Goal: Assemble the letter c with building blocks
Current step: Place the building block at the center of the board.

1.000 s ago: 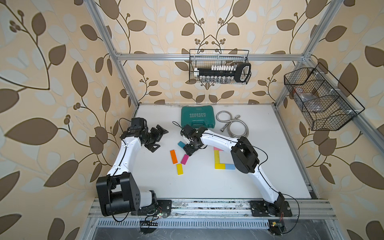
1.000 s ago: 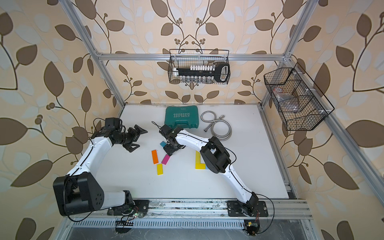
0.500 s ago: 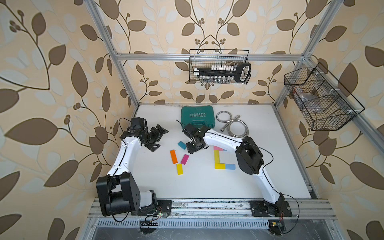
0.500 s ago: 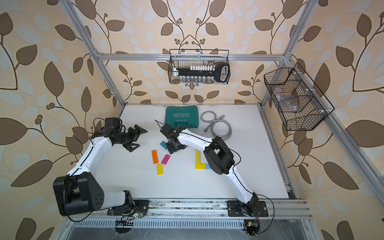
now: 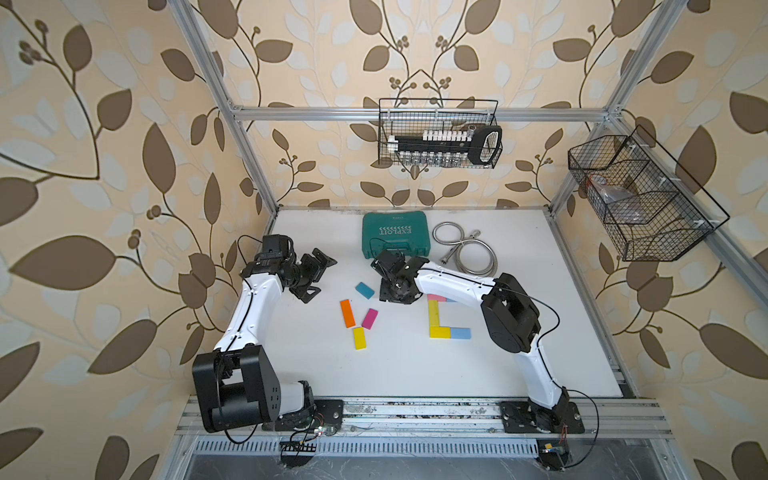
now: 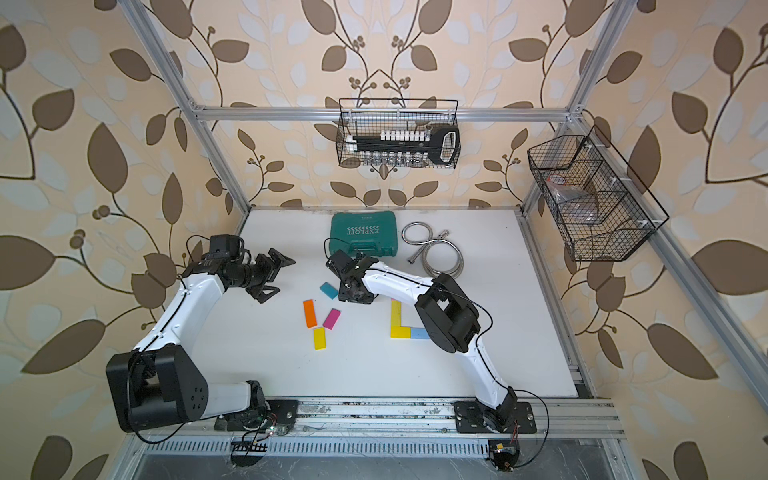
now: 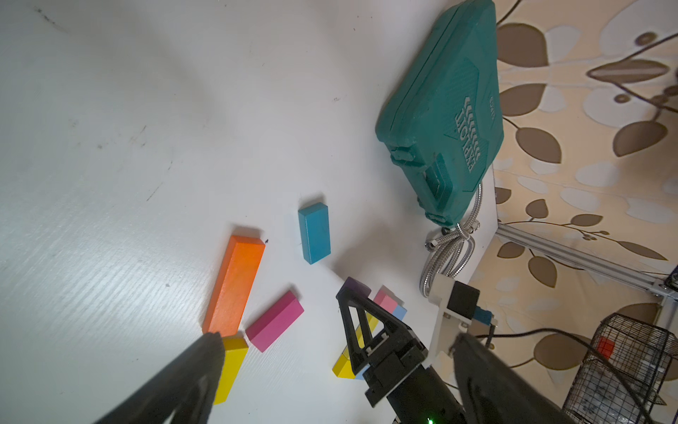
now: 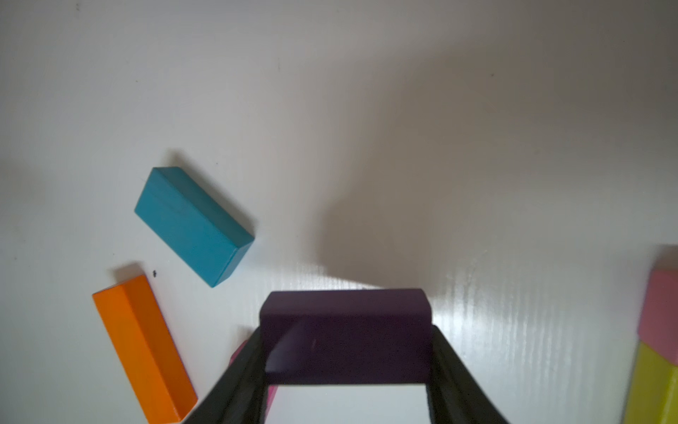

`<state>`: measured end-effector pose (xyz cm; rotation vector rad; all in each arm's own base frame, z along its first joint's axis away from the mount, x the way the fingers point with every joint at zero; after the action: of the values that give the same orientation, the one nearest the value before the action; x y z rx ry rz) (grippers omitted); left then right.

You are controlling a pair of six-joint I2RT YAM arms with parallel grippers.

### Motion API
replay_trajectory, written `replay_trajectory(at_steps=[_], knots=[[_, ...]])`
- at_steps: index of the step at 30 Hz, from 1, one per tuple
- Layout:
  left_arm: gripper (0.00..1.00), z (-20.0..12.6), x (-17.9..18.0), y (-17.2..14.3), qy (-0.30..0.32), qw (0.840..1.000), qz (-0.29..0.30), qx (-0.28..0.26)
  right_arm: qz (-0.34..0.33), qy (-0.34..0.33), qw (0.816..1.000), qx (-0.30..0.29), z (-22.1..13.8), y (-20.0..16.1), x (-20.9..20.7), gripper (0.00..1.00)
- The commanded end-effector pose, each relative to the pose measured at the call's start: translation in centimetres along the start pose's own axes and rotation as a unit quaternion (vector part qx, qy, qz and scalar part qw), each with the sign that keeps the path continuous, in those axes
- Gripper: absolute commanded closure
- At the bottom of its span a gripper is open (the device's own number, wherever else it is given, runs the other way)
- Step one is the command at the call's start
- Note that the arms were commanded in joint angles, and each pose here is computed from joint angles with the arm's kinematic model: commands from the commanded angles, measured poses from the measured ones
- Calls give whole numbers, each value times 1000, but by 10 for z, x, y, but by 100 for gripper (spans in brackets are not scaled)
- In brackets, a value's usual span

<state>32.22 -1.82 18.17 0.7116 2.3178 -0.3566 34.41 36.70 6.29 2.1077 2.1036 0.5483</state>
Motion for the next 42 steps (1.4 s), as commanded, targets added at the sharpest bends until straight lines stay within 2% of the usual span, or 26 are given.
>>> replay_trajectory(at_steps=[1, 26, 29, 35, 42], knots=[[1, -6, -8, 0, -19, 1000, 8, -2, 14, -26, 999, -13, 5, 4, -8, 62], [1, -4, -6, 0, -18, 1000, 6, -2, -26, -64, 998, 5, 26, -14, -14, 54], [1, -4, -5, -1, -17, 1000, 5, -1, -30, -67, 997, 9, 27, -16, -14, 50], [1, -4, -5, 0, -17, 1000, 4, -1, -30, -69, 997, 13, 29, -19, -14, 35], [1, -5, -7, 0, -18, 1000, 6, -3, -25, -62, 998, 15, 28, -17, -10, 32]])
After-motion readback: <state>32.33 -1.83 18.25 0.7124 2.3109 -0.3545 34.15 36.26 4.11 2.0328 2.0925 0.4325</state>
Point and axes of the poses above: each gripper's point midway between its finger pads, its own z axis out along the fingers, its own x axis along the line the jaws close on, y = z × x, the point moved 2 cm from there along -z, back along the fingers, and after that the axes turned 7 degrees about -z, right-handed, at the moved point
